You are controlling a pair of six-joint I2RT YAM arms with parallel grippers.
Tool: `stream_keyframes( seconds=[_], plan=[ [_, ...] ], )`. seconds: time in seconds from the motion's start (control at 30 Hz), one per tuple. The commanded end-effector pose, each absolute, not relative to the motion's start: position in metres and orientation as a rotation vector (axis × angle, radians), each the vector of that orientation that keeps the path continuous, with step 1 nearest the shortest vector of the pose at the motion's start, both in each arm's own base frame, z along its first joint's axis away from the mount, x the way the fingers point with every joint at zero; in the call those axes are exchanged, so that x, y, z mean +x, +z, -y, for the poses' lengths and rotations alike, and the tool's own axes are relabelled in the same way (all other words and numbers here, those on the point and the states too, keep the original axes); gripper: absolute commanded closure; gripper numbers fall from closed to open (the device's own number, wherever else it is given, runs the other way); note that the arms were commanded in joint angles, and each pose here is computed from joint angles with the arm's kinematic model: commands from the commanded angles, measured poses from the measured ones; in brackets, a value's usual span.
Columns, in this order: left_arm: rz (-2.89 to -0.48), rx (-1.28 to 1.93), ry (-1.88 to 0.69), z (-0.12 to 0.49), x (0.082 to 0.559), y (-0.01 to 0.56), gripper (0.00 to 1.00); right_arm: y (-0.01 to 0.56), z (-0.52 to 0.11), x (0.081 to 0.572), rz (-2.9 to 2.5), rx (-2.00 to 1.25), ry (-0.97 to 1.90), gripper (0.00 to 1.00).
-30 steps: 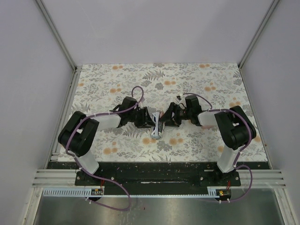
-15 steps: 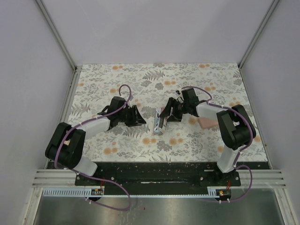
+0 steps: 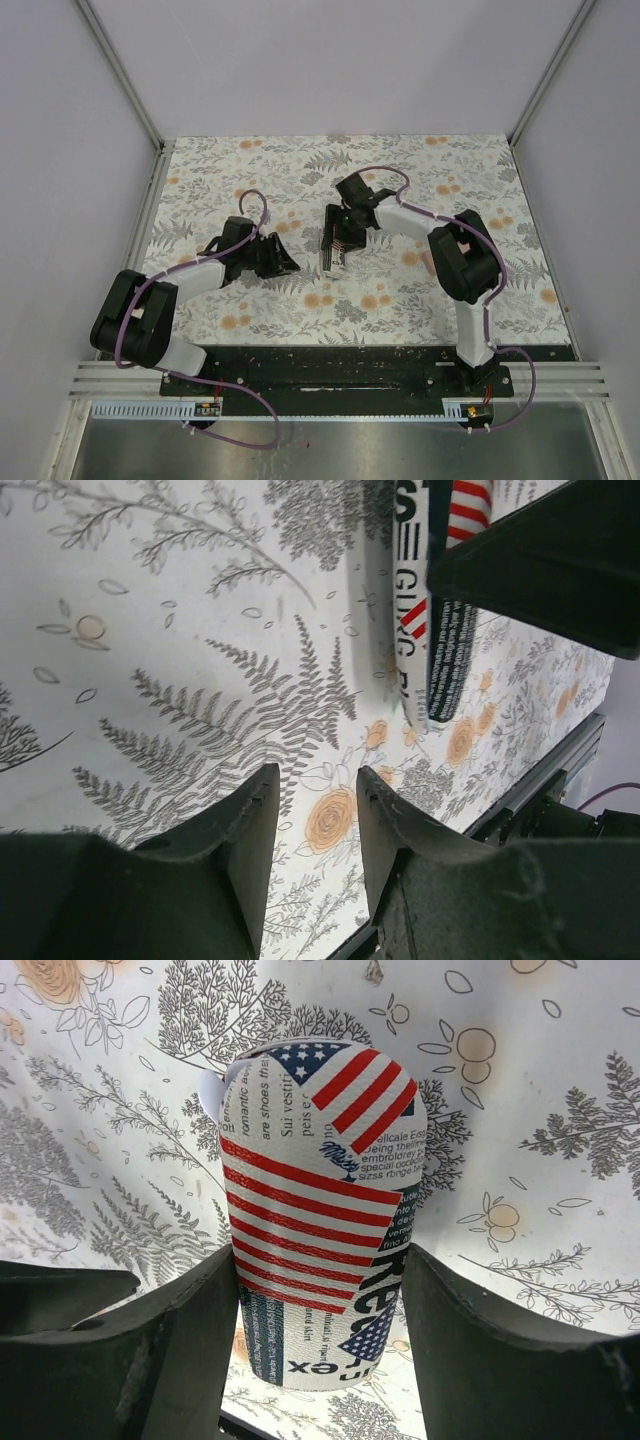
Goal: Organize the sunglasses
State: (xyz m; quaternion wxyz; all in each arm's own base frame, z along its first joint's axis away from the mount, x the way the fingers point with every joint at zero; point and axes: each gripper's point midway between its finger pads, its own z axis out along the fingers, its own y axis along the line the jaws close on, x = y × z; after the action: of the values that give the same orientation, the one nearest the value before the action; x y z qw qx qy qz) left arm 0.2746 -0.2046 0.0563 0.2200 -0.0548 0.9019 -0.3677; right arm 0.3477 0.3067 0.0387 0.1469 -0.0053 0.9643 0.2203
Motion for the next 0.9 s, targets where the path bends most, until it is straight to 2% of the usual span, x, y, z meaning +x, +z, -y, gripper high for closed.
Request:
stream_keyframes(
  seconds=[0.0, 0.37, 0.43, 0.47, 0.53, 0.6, 0.7, 0.87],
  plan=[
    [-2.431, -0.118, -1.035, 0.201, 0.276, 0.062, 0.6, -0.018, -0.258, 0.328, -2.914, -0.054, 0.147, 0.46],
    [-2.412, -0.102, -1.046, 0.2, 0.274, 0.068, 0.6, 0.018, -0.23, 0.335, -2.814, -0.221, -0.198, 0.42],
    [-2.418, -0.1, -1.041, 0.198, 0.273, 0.067, 0.6, 0.029, -0.221, 0.334, -2.79, -0.218, -0.228, 0.37],
    [-2.421, -0.094, -1.039, 0.198, 0.272, 0.067, 0.6, 0.035, -0.22, 0.332, -2.784, -0.229, -0.221, 0.31],
    [-2.421, -0.084, -1.042, 0.198, 0.27, 0.066, 0.59, 0.044, -0.216, 0.328, -2.769, -0.223, -0.212, 0.11],
    [-2.424, -0.084, -1.043, 0.198, 0.269, 0.065, 0.59, 0.05, -0.221, 0.323, -2.765, -0.246, -0.129, 0.01],
    [-2.422, -0.081, -1.049, 0.198, 0.267, 0.065, 0.59, 0.058, -0.226, 0.323, -2.741, -0.268, -0.063, 0.01],
    [-2.416, -0.079, -1.056, 0.199, 0.265, 0.066, 0.58, 0.059, -0.225, 0.334, -2.71, -0.256, -0.108, 0.01]
  ],
)
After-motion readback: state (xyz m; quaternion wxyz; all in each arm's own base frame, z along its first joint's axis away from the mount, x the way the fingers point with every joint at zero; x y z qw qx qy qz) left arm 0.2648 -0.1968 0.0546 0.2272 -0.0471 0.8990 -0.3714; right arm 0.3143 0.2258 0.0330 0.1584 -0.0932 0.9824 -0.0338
